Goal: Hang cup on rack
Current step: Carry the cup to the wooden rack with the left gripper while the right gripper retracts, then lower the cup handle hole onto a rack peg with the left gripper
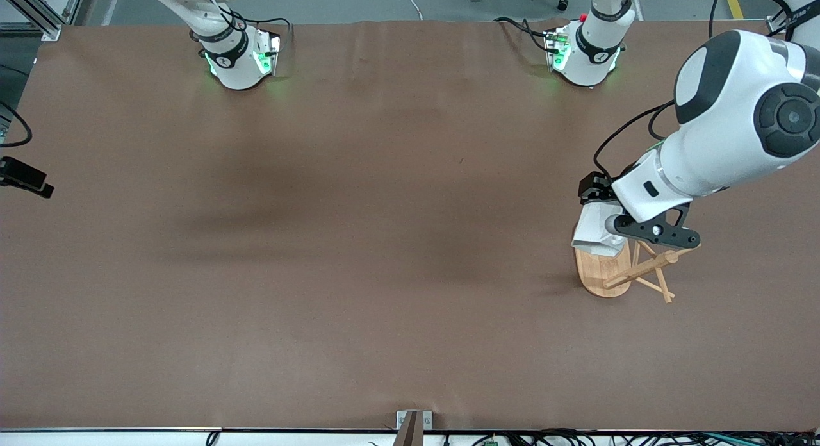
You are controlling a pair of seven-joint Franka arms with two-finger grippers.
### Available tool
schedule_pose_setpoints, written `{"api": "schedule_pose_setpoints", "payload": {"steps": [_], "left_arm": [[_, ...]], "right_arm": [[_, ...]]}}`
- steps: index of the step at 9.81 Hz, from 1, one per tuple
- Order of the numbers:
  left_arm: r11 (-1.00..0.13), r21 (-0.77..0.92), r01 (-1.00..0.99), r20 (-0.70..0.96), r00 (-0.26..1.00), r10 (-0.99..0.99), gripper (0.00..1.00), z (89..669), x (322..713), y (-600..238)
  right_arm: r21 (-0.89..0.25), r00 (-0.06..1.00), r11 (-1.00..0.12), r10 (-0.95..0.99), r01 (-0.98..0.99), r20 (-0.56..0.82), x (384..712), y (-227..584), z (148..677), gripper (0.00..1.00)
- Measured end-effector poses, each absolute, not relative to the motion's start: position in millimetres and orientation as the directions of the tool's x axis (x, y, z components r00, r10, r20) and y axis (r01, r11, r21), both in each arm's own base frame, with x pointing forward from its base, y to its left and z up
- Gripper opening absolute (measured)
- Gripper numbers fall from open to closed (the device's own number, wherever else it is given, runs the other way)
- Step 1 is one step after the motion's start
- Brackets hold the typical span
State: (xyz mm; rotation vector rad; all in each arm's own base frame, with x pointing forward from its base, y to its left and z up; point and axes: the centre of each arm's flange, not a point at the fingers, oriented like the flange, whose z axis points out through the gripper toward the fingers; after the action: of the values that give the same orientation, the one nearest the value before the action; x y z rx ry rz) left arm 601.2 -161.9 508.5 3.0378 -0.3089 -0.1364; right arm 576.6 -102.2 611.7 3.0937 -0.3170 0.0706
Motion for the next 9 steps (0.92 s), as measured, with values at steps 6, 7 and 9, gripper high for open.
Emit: {"api": "schedule_pose_setpoints", "payload": {"steps": [6, 7, 9], "left_arm": [[-0.969, 0.079, -0.233, -0.093, 0.966, -0.24, 0.75, 424.2, 562.2, -146.2], [-0.962, 0.081, -0.262, -0.099, 0.958, -0.269, 0.75, 419.3, 561.7, -139.6], [-0.943, 0.086, -0.32, -0.093, 0.94, -0.328, 0.75, 415.0, 565.1, -120.8]], "right_arm": [[0.019, 0.957, -0.957, -0.289, -0.289, 0.019, 533.4, -68.0, 667.5, 1.0], [0.02, 0.958, -0.958, -0.287, -0.287, 0.012, 534.0, -67.2, 665.5, 1.0], [0.021, 0.96, -0.959, -0.281, -0.281, 0.006, 535.5, -64.0, 663.2, 1.0]]}}
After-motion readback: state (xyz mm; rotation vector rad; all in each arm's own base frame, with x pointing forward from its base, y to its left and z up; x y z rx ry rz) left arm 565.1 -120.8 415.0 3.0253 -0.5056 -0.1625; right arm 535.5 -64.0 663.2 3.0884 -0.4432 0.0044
